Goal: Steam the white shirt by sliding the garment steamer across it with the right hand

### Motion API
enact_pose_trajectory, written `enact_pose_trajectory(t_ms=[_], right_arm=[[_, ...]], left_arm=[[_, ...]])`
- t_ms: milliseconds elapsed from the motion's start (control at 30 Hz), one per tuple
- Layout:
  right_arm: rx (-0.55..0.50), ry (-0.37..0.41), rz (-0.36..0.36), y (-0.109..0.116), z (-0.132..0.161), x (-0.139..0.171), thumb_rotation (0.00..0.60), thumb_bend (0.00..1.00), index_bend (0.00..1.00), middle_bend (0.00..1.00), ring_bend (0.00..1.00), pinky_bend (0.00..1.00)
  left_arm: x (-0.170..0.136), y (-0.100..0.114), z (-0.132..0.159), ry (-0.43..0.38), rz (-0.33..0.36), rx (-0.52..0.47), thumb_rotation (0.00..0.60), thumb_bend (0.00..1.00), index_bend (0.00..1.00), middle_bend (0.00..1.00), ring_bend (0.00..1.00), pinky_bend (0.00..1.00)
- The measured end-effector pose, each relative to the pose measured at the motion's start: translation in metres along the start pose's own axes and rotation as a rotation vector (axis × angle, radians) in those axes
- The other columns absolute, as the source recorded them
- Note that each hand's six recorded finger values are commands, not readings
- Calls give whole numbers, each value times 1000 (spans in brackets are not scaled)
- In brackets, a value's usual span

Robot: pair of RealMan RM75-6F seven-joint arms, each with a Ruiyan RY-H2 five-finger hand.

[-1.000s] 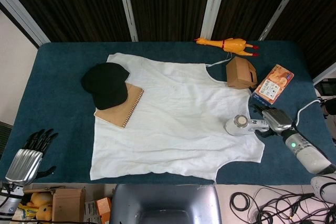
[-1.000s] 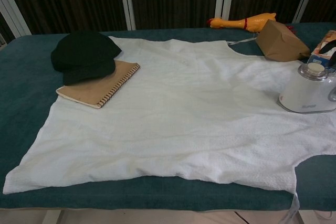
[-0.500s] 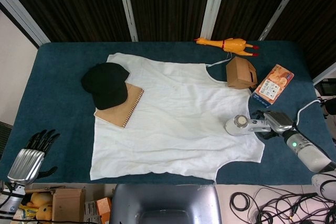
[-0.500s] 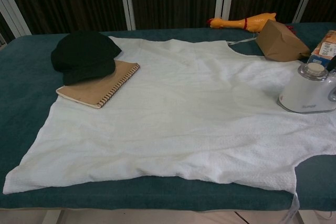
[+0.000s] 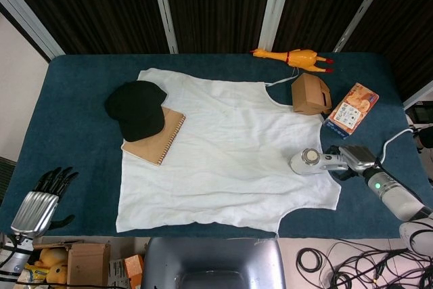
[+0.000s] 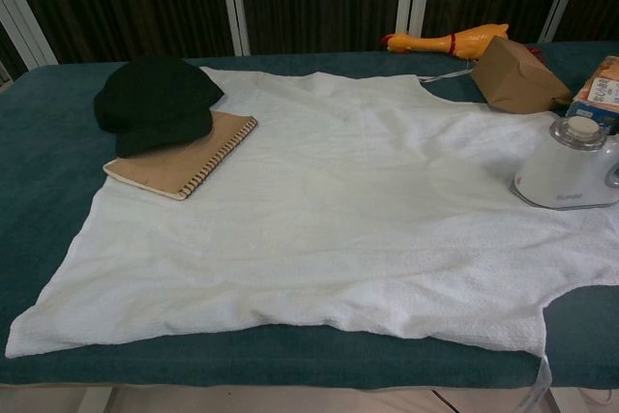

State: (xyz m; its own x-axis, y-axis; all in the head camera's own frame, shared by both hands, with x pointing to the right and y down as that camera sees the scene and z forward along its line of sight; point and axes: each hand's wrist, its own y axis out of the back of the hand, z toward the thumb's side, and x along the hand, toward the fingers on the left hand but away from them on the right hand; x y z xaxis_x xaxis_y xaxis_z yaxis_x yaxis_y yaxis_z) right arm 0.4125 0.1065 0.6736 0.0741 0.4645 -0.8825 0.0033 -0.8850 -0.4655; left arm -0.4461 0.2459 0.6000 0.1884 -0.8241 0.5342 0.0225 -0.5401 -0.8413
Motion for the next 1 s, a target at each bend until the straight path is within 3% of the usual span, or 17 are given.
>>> enact_pose_trajectory(t_ms=[167, 433, 700, 833, 1000], right_arm=[[-3, -2, 3, -1, 0, -2, 600, 304, 386, 378, 314, 363], [-12, -5, 7, -3, 3, -9, 600, 352, 543, 506, 455, 515], [-12, -9, 23, -12, 5, -17, 600, 393, 586, 542, 494, 544], [-1, -7, 24, -14, 6, -18, 600, 512, 672, 615, 564, 625], [12, -2, 3, -15, 6, -20, 600, 668, 891, 797, 743, 793]], left_arm=[[0, 0, 0, -1, -1, -1, 600, 4, 129, 71, 0, 112], [0, 1, -2, -1, -8, -7, 600, 5, 129, 71, 0, 112], [-3, 2, -5, 7, -14, -7, 600, 7, 129, 71, 3, 112], [-4, 4, -6, 11, -13, -8, 600, 8, 129, 71, 5, 112], [-5, 4, -7, 13, -16, -7, 600, 9, 129, 71, 12, 112]])
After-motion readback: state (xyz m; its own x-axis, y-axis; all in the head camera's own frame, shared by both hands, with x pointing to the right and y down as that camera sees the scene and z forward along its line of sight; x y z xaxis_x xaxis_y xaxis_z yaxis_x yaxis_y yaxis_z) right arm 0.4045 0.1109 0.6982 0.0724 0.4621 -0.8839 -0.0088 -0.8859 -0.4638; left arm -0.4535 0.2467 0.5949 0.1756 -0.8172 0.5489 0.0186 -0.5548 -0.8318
